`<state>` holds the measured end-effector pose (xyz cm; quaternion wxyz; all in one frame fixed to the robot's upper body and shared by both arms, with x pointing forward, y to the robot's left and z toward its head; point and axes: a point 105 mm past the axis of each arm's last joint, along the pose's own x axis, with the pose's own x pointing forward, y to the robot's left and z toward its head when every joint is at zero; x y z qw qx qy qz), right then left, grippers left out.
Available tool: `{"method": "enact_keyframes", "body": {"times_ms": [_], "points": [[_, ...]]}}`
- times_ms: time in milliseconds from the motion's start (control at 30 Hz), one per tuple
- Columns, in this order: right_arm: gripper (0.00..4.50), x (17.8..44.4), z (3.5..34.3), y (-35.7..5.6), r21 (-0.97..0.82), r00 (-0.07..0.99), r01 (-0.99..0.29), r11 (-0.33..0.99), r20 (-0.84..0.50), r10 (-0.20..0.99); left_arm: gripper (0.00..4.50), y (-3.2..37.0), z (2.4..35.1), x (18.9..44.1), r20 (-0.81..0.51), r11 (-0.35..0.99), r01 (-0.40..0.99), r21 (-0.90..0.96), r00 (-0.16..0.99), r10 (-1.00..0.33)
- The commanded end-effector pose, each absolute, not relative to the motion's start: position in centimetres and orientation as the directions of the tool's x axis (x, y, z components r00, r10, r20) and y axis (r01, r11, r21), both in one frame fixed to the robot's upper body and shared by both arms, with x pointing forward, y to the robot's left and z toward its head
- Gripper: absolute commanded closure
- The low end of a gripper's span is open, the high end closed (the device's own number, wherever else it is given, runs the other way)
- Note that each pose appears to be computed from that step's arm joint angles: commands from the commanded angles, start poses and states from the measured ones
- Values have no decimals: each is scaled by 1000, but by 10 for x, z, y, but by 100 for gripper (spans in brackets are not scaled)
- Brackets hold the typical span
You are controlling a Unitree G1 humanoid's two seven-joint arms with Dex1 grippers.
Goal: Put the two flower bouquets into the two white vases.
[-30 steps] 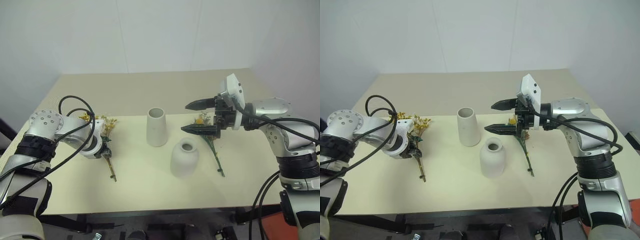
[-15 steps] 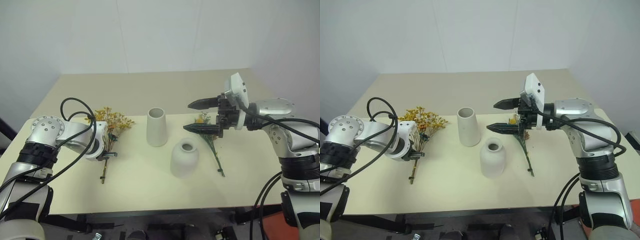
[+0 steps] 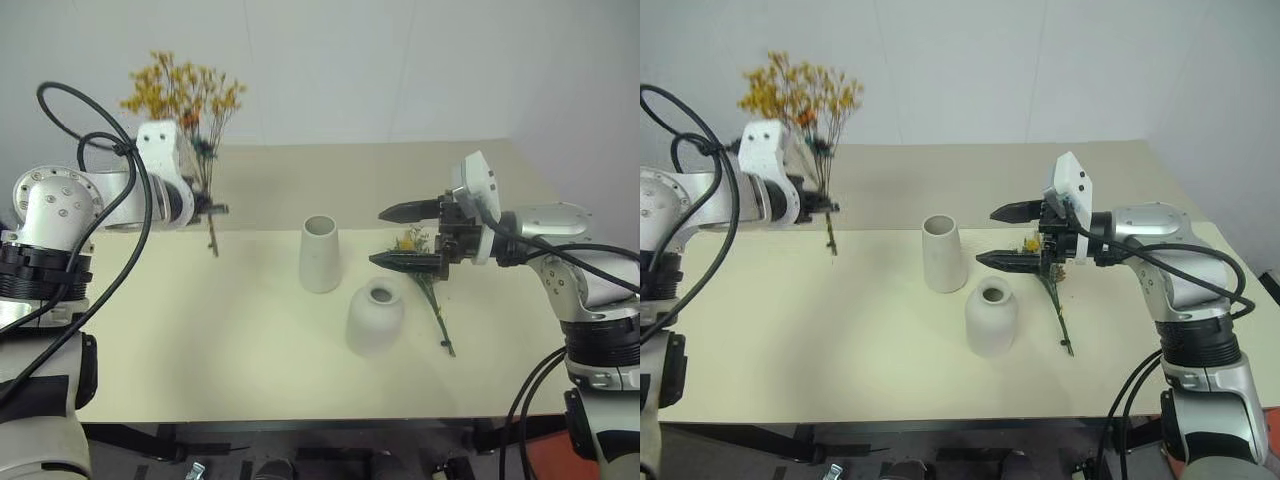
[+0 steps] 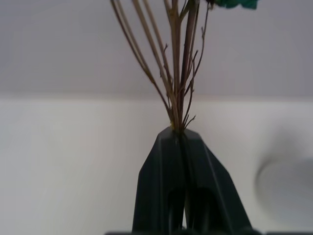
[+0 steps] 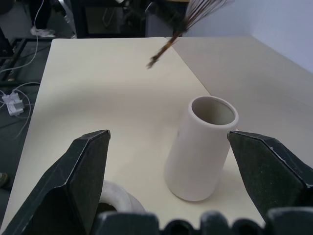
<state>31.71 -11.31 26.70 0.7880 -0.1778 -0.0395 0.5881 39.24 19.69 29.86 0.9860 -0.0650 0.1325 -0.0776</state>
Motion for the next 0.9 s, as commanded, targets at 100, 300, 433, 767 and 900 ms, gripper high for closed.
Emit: {"method": "enact_keyframes", "body": {"times_ms": [100, 300, 433, 767, 900], "points": [[0, 308, 284, -119, -378, 332, -884, 275, -95, 938, 448, 170, 379, 388, 234, 873, 471, -128, 869, -435], [0, 304, 285, -122, -383, 358, -873, 301, -86, 930, 448, 131, 391, 377, 336, 634, 772, 55, 583, -740], [0, 301, 285, -124, -385, 382, -864, 324, -83, 920, 448, 117, 381, 379, 289, 502, 852, 147, 448, -846], [0, 296, 286, -130, -384, 420, -851, 359, -88, 903, 448, 96, 356, 381, 242, 335, 899, 282, 271, -932], [0, 294, 287, -132, -384, 428, -848, 366, -89, 899, 448, 89, 339, 379, 195, 288, 912, 291, 239, -951]]}}
